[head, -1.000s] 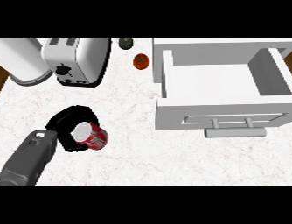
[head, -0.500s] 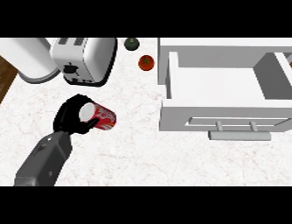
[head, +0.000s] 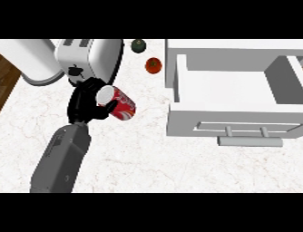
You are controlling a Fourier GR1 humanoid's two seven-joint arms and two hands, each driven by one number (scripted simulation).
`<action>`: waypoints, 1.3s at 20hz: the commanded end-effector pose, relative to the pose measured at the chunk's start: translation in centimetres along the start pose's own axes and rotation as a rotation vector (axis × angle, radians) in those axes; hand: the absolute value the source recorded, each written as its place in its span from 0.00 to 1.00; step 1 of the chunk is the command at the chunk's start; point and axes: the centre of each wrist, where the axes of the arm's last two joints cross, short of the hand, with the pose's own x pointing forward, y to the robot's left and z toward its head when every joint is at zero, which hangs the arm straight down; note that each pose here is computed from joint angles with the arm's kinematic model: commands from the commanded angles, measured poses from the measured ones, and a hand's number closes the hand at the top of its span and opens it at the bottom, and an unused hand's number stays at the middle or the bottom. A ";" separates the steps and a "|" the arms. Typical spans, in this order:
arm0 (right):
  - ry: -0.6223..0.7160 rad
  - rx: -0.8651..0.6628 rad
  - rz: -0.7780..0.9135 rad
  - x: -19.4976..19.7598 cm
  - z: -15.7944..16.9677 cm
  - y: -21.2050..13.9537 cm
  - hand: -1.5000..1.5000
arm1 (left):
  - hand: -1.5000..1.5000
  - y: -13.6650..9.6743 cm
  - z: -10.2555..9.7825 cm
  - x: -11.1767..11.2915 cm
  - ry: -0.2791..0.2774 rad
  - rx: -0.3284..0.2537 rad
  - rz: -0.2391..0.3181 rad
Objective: Pick up the can, place it into the drawer and close the drawer
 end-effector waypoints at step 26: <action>0.015 0.005 -0.038 0.2 -1.3 1.7 0.00 | 1.00 -17.8 -4.4 14.6 -0.073 -0.059 -0.121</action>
